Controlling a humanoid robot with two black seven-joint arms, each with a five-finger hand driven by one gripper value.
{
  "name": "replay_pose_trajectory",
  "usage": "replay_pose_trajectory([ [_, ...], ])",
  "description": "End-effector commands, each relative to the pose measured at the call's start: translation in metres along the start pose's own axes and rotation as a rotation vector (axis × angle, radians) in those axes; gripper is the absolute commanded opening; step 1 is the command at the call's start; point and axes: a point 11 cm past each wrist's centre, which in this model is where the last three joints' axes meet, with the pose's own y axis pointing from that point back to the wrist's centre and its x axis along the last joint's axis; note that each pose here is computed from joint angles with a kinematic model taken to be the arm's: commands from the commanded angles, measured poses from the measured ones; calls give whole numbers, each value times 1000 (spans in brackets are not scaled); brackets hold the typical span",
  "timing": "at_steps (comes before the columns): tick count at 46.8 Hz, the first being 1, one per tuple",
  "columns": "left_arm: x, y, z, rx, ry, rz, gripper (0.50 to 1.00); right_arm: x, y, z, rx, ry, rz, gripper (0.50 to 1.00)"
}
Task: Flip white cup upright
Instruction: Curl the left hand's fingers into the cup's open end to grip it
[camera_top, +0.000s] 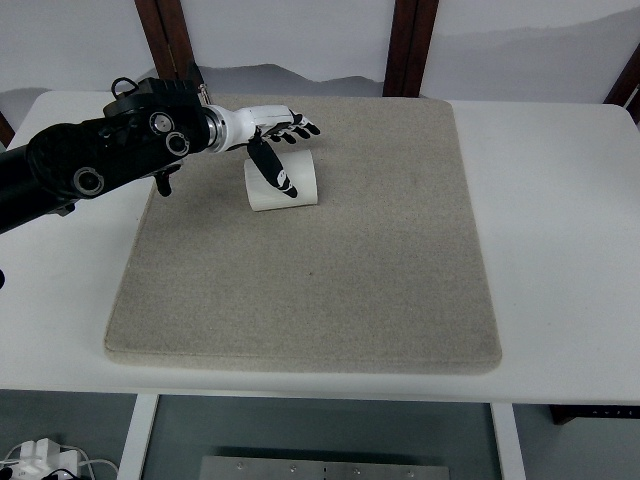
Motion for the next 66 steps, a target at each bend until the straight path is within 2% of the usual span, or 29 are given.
replay_pose_trajectory([
  [1, -1, -3, 2, 4, -21, 3, 988, 0, 0, 0, 0, 0, 0, 952],
  [22, -8, -18, 6, 35, -77, 4, 984, 0, 0, 0, 0, 1, 0, 952],
  [39, -16, -22, 16, 18, -94, -13, 975, 0, 0, 0, 0, 1, 0, 952],
  [50, -18, -22, 13, 28, -111, -17, 936, 0, 0, 0, 0, 0, 0, 952],
  [61, -20, -23, 12, 31, -112, -20, 930, 0, 0, 0, 0, 0, 0, 952],
  [66, -21, -23, 11, 34, -115, -23, 902, 0, 0, 0, 0, 0, 0, 952],
])
